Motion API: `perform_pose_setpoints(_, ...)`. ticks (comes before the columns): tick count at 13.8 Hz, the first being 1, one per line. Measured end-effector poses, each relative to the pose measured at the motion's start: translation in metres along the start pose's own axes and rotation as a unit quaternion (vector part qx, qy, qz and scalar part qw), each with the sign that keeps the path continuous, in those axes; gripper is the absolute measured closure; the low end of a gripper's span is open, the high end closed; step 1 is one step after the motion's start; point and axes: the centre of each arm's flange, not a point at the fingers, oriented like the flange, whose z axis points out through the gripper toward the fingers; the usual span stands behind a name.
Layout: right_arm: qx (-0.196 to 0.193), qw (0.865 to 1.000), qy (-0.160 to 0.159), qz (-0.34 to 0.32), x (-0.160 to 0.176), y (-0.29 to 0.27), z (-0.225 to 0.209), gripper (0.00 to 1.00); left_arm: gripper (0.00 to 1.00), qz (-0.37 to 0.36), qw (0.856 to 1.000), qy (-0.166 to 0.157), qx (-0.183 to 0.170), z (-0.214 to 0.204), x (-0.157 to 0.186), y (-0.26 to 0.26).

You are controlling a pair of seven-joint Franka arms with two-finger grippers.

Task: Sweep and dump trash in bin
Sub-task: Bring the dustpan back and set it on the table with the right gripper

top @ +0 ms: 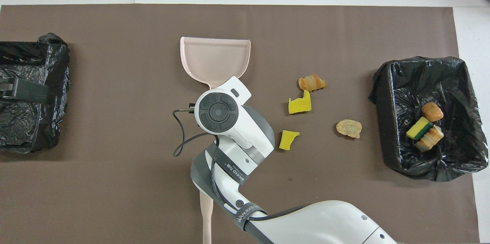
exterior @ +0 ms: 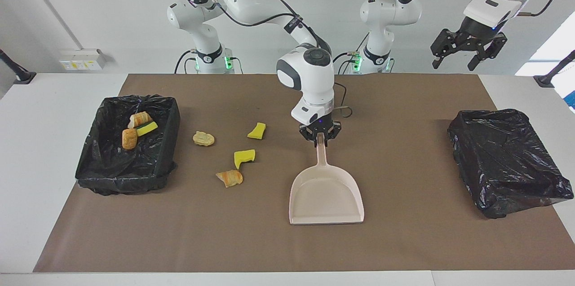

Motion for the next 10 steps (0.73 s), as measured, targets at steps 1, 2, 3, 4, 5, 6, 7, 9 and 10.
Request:
perform_pose_setpoints(1,0.000,1.000,0.000,0.006,0.001,-0.001,0.001,0.61,0.00,0.000,1.000,0.000,0.000,0.000,0.000,0.000)
perform_pose_setpoints(2,0.000,1.000,0.000,0.014,0.002,-0.001,0.002,0.50,0.00,0.000,1.000,0.000,0.000,0.000,0.000,0.000)
perform_pose_setpoints(3,-0.001,1.000,0.000,0.018,0.003,0.000,0.001,0.41,0.00,0.000,1.000,0.000,0.000,0.000,0.000,0.000)
perform_pose_setpoints(4,-0.002,1.000,-0.001,0.020,0.004,-0.001,-0.002,0.30,0.00,0.000,1.000,0.000,0.000,0.000,0.000,0.000)
perform_pose_setpoints(5,-0.005,1.000,-0.003,0.020,0.005,-0.002,-0.007,0.18,0.00,0.000,1.000,0.000,0.000,0.000,0.000,0.000)
perform_pose_setpoints(6,-0.008,1.000,-0.006,0.020,0.005,-0.002,-0.015,0.06,0.00,0.000,1.000,0.000,0.000,0.000,0.000,0.000)
perform_pose_setpoints(7,-0.016,1.000,-0.012,0.018,0.002,-0.002,-0.028,0.00,0.00,0.000,1.000,0.000,0.000,0.000,0.000,0.000)
perform_pose_setpoints(9,-0.032,0.999,-0.029,0.008,-0.013,-0.009,-0.051,0.00,0.00,0.000,1.000,0.000,0.000,0.000,0.000,0.000)
perform_pose_setpoints(10,-0.038,0.999,-0.036,0.003,-0.026,-0.015,-0.060,0.00,0.00,0.000,1.000,0.000,0.000,0.000,0.000,0.000)
